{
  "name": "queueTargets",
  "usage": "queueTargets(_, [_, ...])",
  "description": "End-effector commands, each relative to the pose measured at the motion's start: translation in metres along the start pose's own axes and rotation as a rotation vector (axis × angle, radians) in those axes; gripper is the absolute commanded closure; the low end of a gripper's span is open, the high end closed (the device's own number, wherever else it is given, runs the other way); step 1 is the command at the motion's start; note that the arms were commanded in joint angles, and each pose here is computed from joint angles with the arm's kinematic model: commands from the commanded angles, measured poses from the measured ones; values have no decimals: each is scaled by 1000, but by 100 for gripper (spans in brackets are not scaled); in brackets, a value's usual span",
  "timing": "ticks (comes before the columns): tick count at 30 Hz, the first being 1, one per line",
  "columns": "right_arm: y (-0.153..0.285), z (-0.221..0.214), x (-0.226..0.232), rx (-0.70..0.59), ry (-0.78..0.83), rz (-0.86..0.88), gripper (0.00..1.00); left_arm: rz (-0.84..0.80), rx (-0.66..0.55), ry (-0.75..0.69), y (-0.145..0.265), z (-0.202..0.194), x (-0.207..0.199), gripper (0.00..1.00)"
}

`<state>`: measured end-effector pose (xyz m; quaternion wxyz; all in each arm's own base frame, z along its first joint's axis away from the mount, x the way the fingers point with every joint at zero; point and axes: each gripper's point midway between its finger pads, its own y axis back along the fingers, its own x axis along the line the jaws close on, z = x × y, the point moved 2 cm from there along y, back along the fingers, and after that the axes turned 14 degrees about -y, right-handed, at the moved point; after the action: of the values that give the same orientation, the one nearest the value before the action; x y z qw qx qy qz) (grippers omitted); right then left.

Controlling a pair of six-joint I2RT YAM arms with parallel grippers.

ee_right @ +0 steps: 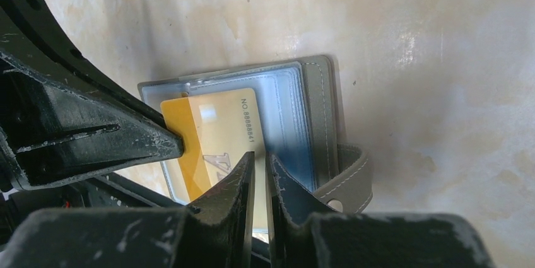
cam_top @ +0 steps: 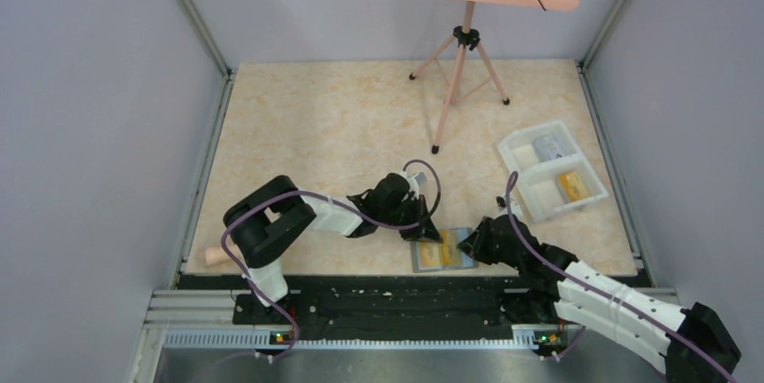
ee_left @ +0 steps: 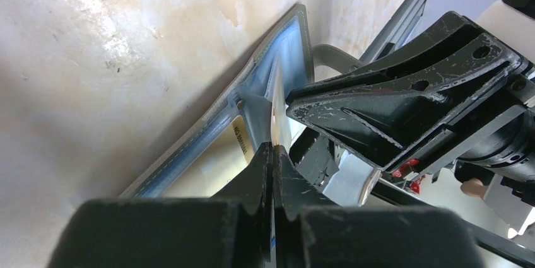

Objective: Take the credit cards out of the card holder
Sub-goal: Remove the credit card from the card holder, then place the credit card in the storage box.

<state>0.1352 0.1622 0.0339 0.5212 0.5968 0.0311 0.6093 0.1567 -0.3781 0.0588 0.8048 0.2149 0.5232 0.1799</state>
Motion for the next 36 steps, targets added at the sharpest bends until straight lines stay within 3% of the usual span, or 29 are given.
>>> queueTargets(1, [0,-3,-15,17,3,-46,87,-70,-19,10,5,5,-11,100])
queueTargets(14, [7,8,17,-3,41,32,84,-4,-113,165,42,6,17,100])
queueTargets(29, [38,12,100,16,-74,472,60,-70,-379,134,99,39,-11,100])
queueTargets(36, [42,10,113,32,-179,633,60,-148,-524,117,117,58,-30,100])
